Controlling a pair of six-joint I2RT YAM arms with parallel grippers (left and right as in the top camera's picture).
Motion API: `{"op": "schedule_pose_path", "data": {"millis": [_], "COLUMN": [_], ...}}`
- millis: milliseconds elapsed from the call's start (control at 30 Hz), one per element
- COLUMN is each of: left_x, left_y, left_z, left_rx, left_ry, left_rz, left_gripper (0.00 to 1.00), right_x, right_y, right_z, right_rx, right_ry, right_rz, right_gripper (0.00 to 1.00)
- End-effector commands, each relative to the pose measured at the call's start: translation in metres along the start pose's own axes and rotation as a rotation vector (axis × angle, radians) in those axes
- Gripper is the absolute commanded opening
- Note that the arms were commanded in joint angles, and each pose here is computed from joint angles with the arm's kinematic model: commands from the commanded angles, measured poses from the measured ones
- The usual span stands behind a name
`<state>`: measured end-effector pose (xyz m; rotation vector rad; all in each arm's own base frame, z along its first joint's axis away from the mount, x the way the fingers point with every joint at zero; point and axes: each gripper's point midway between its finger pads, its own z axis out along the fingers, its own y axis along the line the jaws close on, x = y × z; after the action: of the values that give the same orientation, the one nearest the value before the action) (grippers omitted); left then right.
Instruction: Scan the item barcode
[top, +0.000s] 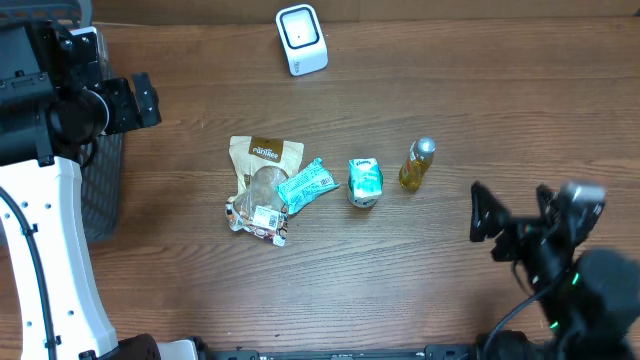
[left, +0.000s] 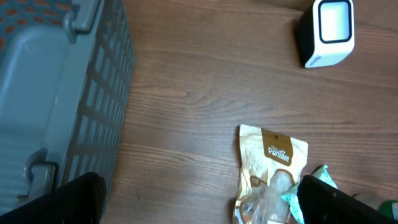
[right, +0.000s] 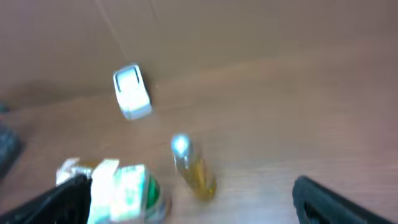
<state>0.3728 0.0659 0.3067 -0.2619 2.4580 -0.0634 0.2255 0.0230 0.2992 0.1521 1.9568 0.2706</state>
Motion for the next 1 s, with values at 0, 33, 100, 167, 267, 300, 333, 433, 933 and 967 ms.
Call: {"op": "schedule_pose_path", "data": {"millis": [0,33,100,167,267,300,333,433,933,967], "left_x": [-0.003,-0.003,-0.003,-0.003,-0.003,-0.003,-0.003,-0.003,-0.003,-0.003], "left_y": [-0.001,-0.001,-0.001,-0.001,-0.001,-0.001,-0.001,-0.001,-0.001,-0.001], "left_z": [-0.002,-0.002,-0.002,-0.002,-0.002,-0.002,-0.002,-0.002,-0.002,-0.002], "left_rx": [-0.001,-0.001,-0.001,-0.001,-0.001,-0.001,-0.001,-0.001,-0.001,-0.001], "left_ry": [-0.01,-0.01,-0.01,-0.01,-0.01,-0.011,-0.011,-0.01,-0.01,-0.01], "left_rz": [-0.003,-0.003,-0.003,-0.003,-0.003,-0.003,-0.003,-0.003,-0.003,-0.003], "left_gripper": [0.99,1.0,0.99,1.0,0.99,1.0,1.0,0.99,0.99,1.0], "right_x": [-0.029,-0.033,-0.041,-0.043,-0.035,-0.031,-0.027,-0.013,0.088,0.097], "right_y": [0.007,0.012,0.025,0.043,0.066,0.072,0.078,0.091,0.146,0.147], "right_z": [0.007,0.01,0.017,0.024,0.034,0.038,0.04,0.048,0.107,0.113], "right_rx": [0.031,0.016,-0.035,-0.126,-0.26,-0.298,-0.327,-0.37,-0.049,-0.022], "right_ry": [0.125,0.173,0.237,0.305,0.394,0.427,0.456,0.53,0.711,0.723], "right_rz": [0.013,0.019,0.031,0.051,0.086,0.1,0.109,0.113,-0.141,-0.177], "right_gripper": [1.0,1.0,1.0,1.0,0.9,0.77,0.67,0.49,0.59,0.6]}}
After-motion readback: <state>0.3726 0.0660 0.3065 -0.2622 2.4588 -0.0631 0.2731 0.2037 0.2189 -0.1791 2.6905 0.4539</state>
